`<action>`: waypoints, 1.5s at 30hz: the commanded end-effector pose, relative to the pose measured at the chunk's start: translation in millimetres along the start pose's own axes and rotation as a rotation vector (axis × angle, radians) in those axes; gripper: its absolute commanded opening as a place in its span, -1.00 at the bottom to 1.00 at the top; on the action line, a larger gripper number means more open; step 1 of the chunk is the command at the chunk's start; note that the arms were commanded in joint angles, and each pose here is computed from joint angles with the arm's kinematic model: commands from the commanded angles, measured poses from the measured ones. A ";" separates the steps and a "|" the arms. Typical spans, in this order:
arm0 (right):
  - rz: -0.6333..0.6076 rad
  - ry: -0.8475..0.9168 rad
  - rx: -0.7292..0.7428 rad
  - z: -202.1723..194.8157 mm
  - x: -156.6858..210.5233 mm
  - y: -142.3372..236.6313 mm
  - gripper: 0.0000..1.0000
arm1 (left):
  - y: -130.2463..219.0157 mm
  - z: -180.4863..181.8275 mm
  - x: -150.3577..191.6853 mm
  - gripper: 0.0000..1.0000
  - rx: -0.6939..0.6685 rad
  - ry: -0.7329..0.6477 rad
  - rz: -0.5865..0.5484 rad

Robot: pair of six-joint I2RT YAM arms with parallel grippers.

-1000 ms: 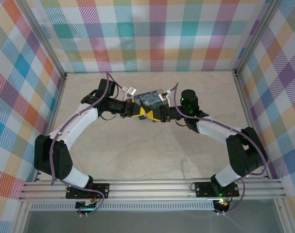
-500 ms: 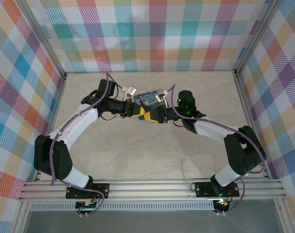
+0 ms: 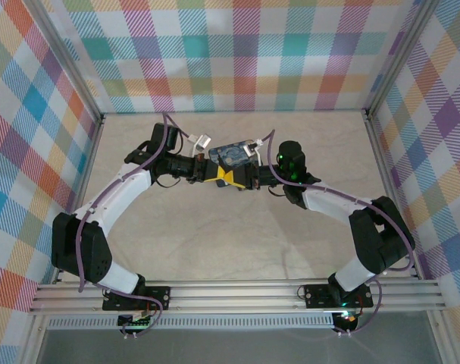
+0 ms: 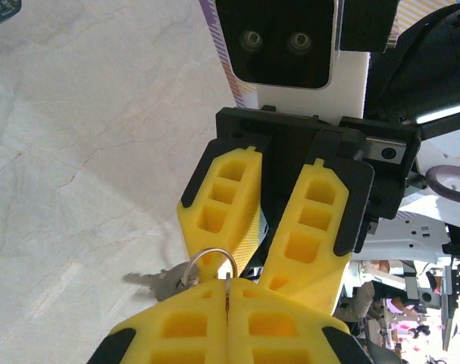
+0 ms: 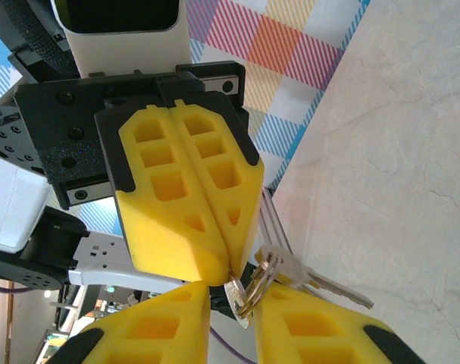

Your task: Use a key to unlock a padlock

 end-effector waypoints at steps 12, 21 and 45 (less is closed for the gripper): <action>-0.051 0.102 -0.054 22.4 -6.5 2.6 -1.00 | 2.0 4.7 -2.7 -0.81 -0.021 0.017 -0.017; -0.056 0.073 0.074 1.6 0.3 12.0 -1.00 | 19.4 15.1 -13.3 -0.12 -0.069 0.060 -0.075; -0.206 -0.214 0.670 -83.4 22.2 118.7 -1.00 | -89.1 77.5 8.6 0.08 -0.890 0.182 -0.211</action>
Point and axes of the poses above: each hand's point on the last joint's axis, 136 mm out from that joint toward the fingers, its own y axis back along the fingers, its own z axis along the line the jaws close on, x = y × z, the point moved 6 cm from there along y, back along the fingers, and after that the axes turned 2 degrees about -y, right-handed, at the moved point
